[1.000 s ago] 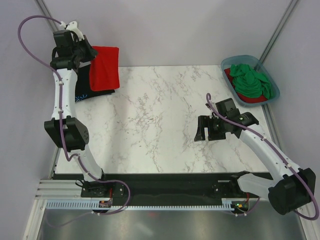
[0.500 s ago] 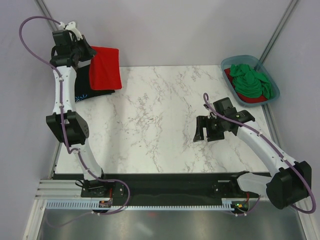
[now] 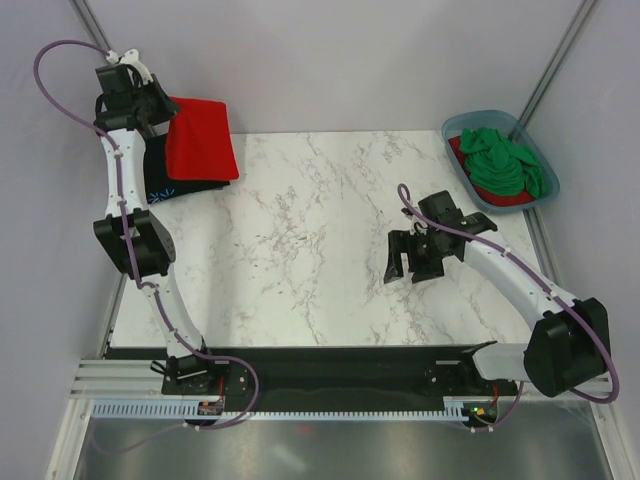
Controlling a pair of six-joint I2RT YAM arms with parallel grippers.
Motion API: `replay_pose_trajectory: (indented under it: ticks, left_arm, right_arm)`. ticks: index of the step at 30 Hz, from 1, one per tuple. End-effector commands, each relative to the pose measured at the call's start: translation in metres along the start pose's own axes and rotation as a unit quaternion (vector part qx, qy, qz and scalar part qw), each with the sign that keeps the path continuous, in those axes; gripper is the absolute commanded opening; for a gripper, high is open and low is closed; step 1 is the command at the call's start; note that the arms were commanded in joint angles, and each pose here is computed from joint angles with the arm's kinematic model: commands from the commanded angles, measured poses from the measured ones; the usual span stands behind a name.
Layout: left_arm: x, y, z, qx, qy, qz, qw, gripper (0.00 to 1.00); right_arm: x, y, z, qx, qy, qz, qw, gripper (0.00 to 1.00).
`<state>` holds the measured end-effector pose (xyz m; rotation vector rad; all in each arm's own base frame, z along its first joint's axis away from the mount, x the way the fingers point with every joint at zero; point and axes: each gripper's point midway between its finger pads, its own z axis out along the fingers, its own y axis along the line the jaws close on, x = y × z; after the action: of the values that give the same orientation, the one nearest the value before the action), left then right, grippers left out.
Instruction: Fold and stack the t-shirts
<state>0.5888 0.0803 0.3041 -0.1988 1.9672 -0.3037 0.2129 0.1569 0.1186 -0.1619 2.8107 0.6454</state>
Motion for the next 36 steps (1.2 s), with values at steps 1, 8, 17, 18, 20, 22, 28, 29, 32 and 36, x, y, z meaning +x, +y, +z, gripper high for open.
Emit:
replay_pose_trajectory:
  ticks: [1, 8, 17, 18, 20, 22, 28, 29, 32, 36]
  left_arm:
    - [-0.035, 0.012, -0.003, -0.001, -0.05, 0.04, 0.998, 0.02]
    - [-0.035, 0.057, 0.009, -0.037, -0.056, 0.018, 0.998, 0.02]
    - [-0.044, 0.101, 0.027, -0.065, -0.085, 0.015, 0.994, 0.04]
    - [-0.036, 0.107, 0.034, -0.066, -0.079, 0.01, 0.995, 0.04]
    - [-0.029, 0.116, 0.039, -0.067, -0.075, -0.001, 0.995, 0.04]
    - [-0.018, 0.127, 0.049, -0.072, -0.067, -0.008, 0.995, 0.05]
    - [-0.009, 0.164, 0.056, -0.137, -0.071, -0.005, 0.988, 0.21]
    - [-0.008, 0.173, 0.051, -0.161, -0.071, -0.008, 0.984, 0.35]
    - [-0.008, 0.198, 0.029, -0.254, -0.067, -0.016, 0.965, 0.68]
    - [-0.022, 0.19, 0.004, -0.288, -0.078, -0.025, 0.954, 1.0]
  right_arm:
    - [-0.017, 0.009, -0.002, -0.014, -0.018, -0.018, 1.0, 0.84]
    - [-0.016, 0.007, 0.011, -0.016, 0.003, -0.01, 1.0, 0.84]
    - [-0.014, 0.001, 0.03, -0.011, 0.031, -0.001, 0.999, 0.84]
    - [-0.015, 0.0, 0.03, -0.009, 0.03, -0.002, 1.0, 0.84]
    - [-0.017, 0.0, 0.033, -0.007, 0.033, -0.003, 0.999, 0.84]
    - [-0.019, -0.001, 0.036, -0.006, 0.036, -0.004, 0.999, 0.84]
    - [-0.015, -0.002, 0.047, -0.006, 0.052, -0.001, 0.999, 0.84]
    - [-0.015, -0.001, 0.049, -0.006, 0.054, -0.001, 0.999, 0.84]
    - [-0.015, 0.001, 0.049, -0.009, 0.053, -0.001, 0.999, 0.84]
    - [-0.014, 0.006, 0.045, -0.014, 0.045, -0.005, 0.999, 0.84]
